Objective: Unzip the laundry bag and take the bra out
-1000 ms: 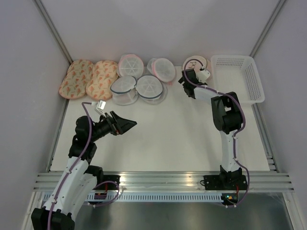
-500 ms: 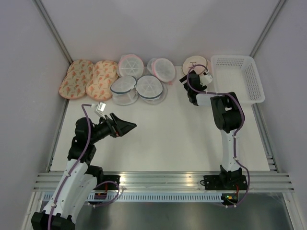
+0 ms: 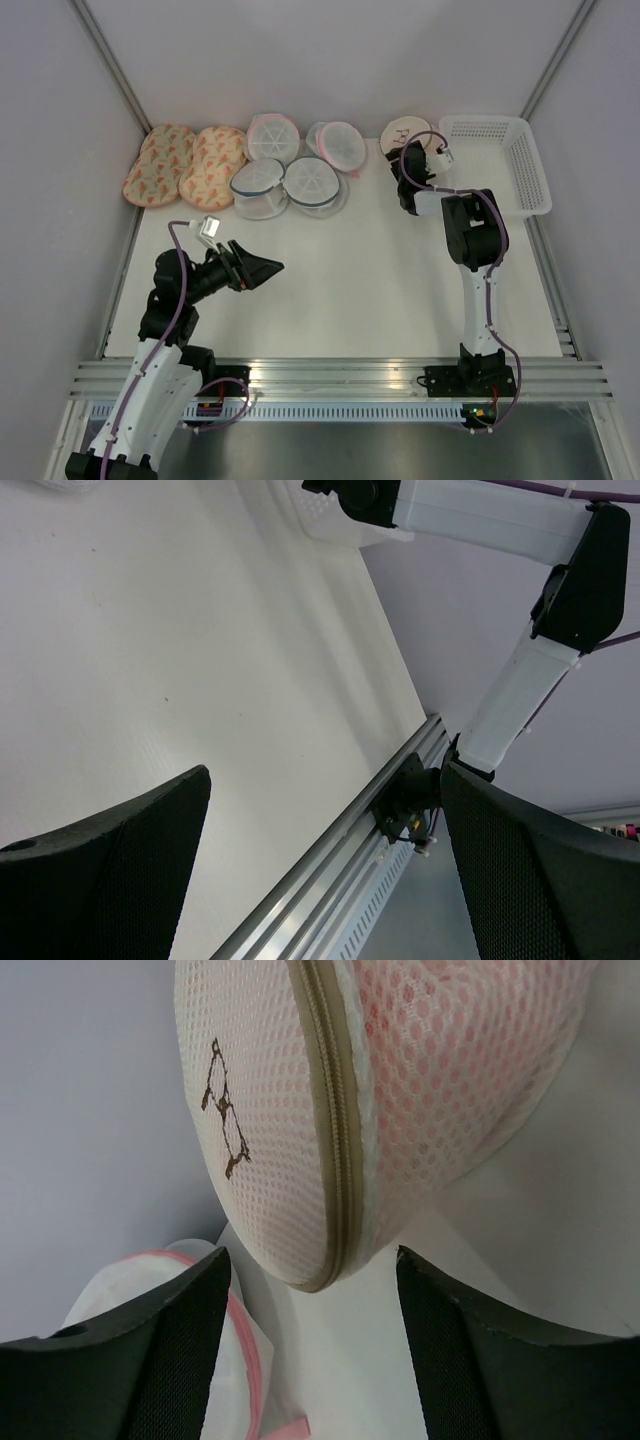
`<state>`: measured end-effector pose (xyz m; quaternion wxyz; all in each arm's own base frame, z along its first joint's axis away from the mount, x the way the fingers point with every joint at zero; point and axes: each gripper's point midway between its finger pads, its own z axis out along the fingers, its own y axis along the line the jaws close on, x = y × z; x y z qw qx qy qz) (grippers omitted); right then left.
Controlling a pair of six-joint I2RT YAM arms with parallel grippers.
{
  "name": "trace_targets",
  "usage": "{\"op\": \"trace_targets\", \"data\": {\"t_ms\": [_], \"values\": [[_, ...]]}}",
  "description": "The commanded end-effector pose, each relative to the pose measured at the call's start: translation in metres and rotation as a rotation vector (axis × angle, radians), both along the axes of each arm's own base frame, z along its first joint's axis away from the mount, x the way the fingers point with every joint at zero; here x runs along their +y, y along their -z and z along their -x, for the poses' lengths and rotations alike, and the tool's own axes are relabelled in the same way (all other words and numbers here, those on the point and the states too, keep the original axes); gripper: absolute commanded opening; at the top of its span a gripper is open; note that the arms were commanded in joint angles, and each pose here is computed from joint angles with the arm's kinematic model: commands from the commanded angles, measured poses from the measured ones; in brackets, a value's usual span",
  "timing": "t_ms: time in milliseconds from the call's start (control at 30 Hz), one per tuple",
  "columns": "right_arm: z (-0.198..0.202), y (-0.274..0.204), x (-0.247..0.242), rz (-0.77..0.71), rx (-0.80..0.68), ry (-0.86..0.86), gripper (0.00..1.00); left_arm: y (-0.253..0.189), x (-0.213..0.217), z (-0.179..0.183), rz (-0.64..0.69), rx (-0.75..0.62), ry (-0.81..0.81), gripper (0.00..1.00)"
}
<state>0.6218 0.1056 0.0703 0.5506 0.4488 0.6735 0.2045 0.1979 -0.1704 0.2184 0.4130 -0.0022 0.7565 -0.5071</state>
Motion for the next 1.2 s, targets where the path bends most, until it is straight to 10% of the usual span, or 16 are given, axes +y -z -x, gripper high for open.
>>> {"op": "trace_targets", "data": {"t_ms": [0, 300, 633, 967, 1167], "values": [[-0.023, -0.010, 0.005, -0.059, -0.061, -0.009, 0.71, -0.002, -0.001, 0.005, -0.024, -0.022, 0.028, 1.00], [-0.019, -0.031, 0.005, -0.043, -0.113, -0.051, 0.00, -0.003, 0.000, 0.005, -0.033, -0.020, 0.025, 1.00], [0.074, -0.039, 0.031, 0.015, 0.112, -0.345, 0.00, -0.005, 0.001, 0.007, -0.037, -0.044, 0.017, 1.00], [0.285, -0.013, 0.038, 0.104, 0.553, -0.793, 0.00, 0.006, 0.000, 0.004, -0.039, -0.040, 0.024, 1.00], [0.376, -0.021, 0.047, 0.048, 0.566, -1.009, 0.00, 0.032, -0.017, 0.001, 0.006, 0.034, 0.121, 1.00]]}}
